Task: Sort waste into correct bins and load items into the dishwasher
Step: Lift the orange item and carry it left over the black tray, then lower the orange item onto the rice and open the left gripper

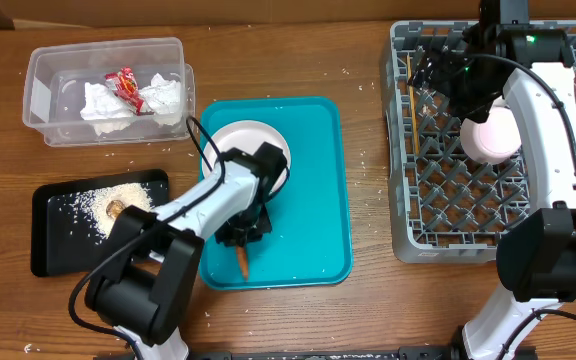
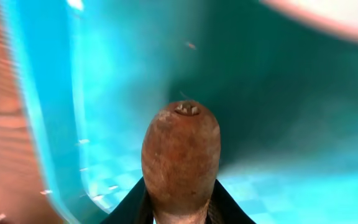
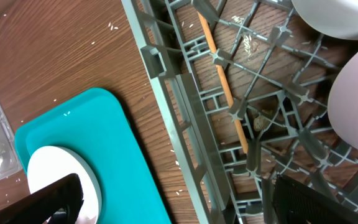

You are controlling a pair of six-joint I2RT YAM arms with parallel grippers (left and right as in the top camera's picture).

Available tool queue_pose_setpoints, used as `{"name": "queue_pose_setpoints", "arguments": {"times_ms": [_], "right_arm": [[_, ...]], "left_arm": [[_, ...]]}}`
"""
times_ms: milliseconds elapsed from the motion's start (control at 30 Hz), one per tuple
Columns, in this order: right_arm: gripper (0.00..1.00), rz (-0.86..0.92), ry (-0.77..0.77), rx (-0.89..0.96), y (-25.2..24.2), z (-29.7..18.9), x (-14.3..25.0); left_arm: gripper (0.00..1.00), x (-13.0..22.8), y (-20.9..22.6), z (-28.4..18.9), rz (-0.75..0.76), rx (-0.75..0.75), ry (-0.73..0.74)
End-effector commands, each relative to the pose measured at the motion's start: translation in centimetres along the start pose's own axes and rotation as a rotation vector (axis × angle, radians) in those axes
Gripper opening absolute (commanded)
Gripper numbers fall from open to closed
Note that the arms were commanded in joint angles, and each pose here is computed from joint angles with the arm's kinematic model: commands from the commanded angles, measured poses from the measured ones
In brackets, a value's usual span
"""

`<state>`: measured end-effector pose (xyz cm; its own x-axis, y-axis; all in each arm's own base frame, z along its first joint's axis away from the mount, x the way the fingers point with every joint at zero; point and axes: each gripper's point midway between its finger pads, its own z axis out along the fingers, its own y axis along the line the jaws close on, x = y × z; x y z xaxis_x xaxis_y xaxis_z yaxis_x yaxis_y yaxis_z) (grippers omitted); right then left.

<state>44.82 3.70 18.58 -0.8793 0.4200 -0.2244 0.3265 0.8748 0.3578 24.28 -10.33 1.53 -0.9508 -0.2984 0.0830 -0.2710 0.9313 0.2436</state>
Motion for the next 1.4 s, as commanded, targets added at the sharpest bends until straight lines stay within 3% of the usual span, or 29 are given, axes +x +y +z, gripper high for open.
{"name": "queue_pose_setpoints", "arguments": {"times_ms": [0,267,533,700,867,1200,1367], "right_arm": [[1.00,-0.004,-0.040,-0.010,0.4,-1.2,-0.7],[1.00,-0.004,-0.040,-0.010,0.4,-1.2,-0.7],[1.00,-0.004,-0.039,-0.010,0.4,-1.2,-0.7],[1.00,-0.004,-0.039,-0.010,0.4,-1.2,-0.7],[1.00,-0.004,-0.040,-0.010,0.4,-1.2,-0.7],[1.00,-0.004,-0.040,-0.010,0.4,-1.2,-0.7],[1.00,-0.004,-0.040,-0.010,0.4,-1.2,-0.7]], "left_arm": [[0.23,-3.0,0.4,-2.7,-0.035,-0.007,-0.074],[0.20,-8.5,6.7,-8.0,-0.221,-0.090,-0.162],[0.18,-12.6,13.9,-6.7,-0.547,-0.039,-0.149],[0.18,-14.0,17.3,-5.6,-0.676,-0.006,-0.145],[0.19,-14.8,17.8,-4.2,-0.741,0.071,-0.129],[0.19,-14.3,17.3,0.1,-1.008,0.095,-0.120],[0.20,-14.1,18.0,0.4,-1.043,0.091,-0.112]]}}
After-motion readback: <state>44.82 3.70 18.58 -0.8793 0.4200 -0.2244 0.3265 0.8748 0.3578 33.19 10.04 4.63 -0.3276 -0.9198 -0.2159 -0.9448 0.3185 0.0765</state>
